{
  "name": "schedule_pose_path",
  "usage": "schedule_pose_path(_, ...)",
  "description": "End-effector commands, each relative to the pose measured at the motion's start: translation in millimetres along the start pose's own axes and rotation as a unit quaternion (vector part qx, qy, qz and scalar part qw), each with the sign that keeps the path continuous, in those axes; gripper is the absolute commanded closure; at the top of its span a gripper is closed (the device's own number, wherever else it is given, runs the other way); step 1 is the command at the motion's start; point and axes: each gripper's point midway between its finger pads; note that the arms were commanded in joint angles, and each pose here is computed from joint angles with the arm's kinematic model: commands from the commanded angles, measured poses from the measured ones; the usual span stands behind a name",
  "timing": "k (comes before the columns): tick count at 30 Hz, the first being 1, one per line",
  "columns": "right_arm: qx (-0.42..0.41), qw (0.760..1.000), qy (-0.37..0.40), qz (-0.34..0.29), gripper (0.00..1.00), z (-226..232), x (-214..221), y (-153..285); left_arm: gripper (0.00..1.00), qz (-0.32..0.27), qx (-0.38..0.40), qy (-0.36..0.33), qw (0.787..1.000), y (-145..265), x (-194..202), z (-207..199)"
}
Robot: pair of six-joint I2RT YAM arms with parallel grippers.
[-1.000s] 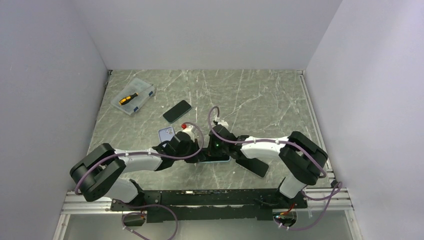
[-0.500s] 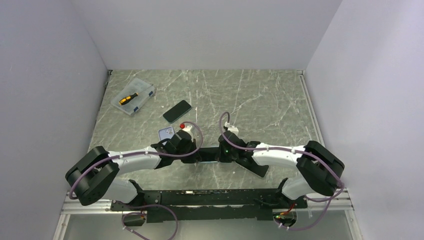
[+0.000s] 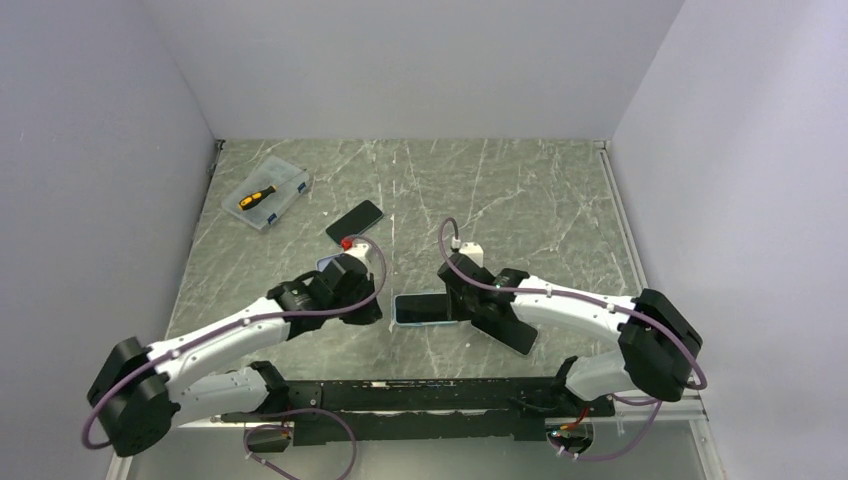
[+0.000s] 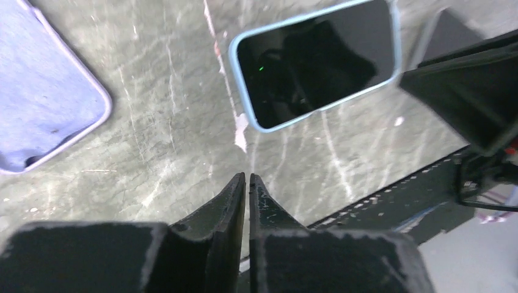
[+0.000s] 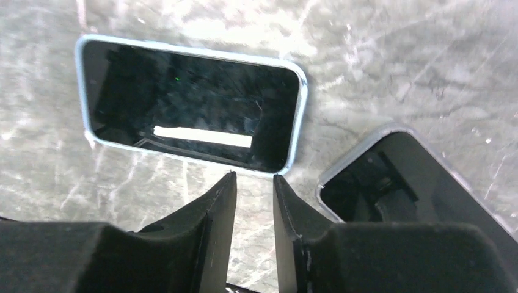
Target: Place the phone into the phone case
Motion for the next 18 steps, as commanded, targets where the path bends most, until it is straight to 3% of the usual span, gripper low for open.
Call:
schedule_pose_path(1, -0.024, 0.999, 0.031, -0.037, 0.62, 22, -37, 21, 0.84, -0.044, -0.019, -0.025, 0.999, 38, -26, 0)
schedule_pose_path(5, -0.070, 0.995, 0.059, -0.041, 0.44, 53, -53, 23, 0.70, -0.068, -0.032, -0.024, 0.997, 65, -30, 10)
schedule_pose_path(8, -0.095, 0.991, 0.083, -0.039, 0.36, 73, -62, 20, 0.59, -0.092, -0.033, -0.017, 0.995, 85, -31, 16)
schedule_pose_path(14, -0.139, 0.980, 0.136, -0.039, 0.23, 114, -81, 11, 0.40, -0.138, -0.022, -0.017, 0.990, 122, -32, 25)
schedule_pose_path(18, -0.167, 0.974, 0.149, -0.040, 0.20, 146, -95, 4, 0.30, -0.174, -0.017, -0.024, 0.984, 145, -36, 31)
Point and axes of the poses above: each gripper's point midway between its finger pads, its own y axis back along the fingers, its own z axis along the line the jaws close on, x = y × z, and after that the axes turned 2 degrees about -y, right-handed
